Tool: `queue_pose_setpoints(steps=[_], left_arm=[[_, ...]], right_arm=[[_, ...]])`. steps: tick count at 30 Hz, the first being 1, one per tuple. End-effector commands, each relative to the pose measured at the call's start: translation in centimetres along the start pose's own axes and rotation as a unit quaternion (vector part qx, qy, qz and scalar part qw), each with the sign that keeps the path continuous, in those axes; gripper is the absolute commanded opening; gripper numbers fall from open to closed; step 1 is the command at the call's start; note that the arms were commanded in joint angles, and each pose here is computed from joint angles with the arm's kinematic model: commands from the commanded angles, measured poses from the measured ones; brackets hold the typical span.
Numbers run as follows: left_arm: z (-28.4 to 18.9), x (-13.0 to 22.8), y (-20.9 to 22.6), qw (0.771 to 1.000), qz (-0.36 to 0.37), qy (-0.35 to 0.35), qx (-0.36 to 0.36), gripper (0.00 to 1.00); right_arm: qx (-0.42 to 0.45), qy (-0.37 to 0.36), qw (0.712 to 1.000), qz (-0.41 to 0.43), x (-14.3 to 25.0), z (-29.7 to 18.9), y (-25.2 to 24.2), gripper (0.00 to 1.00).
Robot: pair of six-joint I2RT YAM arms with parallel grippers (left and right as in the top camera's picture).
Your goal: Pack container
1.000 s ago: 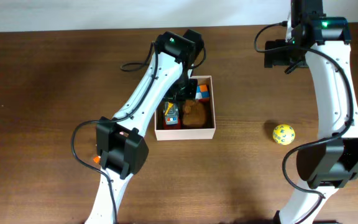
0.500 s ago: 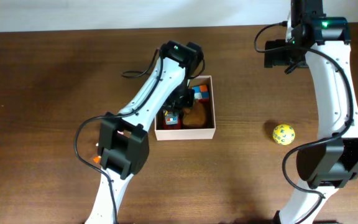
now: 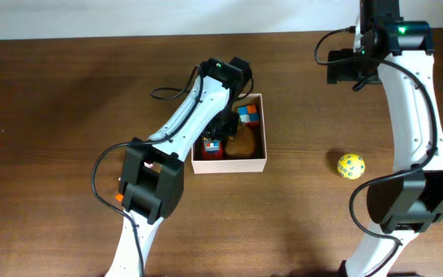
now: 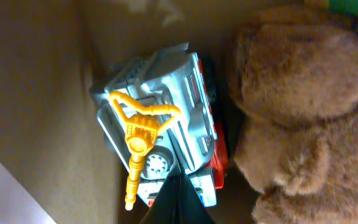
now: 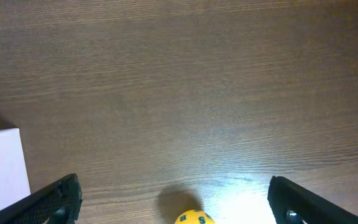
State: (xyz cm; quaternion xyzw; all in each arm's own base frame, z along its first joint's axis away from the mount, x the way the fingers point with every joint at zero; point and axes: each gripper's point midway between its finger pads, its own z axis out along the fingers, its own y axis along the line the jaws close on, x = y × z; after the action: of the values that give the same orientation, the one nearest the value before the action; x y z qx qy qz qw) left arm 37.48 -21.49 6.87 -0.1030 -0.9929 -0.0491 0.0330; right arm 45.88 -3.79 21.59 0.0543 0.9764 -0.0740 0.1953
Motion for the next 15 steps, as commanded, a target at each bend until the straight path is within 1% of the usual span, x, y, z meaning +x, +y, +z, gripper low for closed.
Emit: queue_pose_setpoints(steps=[1,7,15], left_arm=[[1.9,-0.2,1.0,0.999,0.001,0.005,-0.039,0.02],[1.8,-0.7,2.3,0.997,0.002,-0.009,-0.075,0.02],[1.6,-2.3,2.8,0.996,-0.009,-0.038,-0.077,0.02]], right_arm=[[0.006,-0.011,1.0,0.007,-0.5,-0.6,-0.4,0.99],[0.006,-0.011,1.0,0.007,-0.5,-0.6,-0.4,0.99],[0.006,-0.011,1.0,0.007,-0.5,-0.6,-0.4,0.99]])
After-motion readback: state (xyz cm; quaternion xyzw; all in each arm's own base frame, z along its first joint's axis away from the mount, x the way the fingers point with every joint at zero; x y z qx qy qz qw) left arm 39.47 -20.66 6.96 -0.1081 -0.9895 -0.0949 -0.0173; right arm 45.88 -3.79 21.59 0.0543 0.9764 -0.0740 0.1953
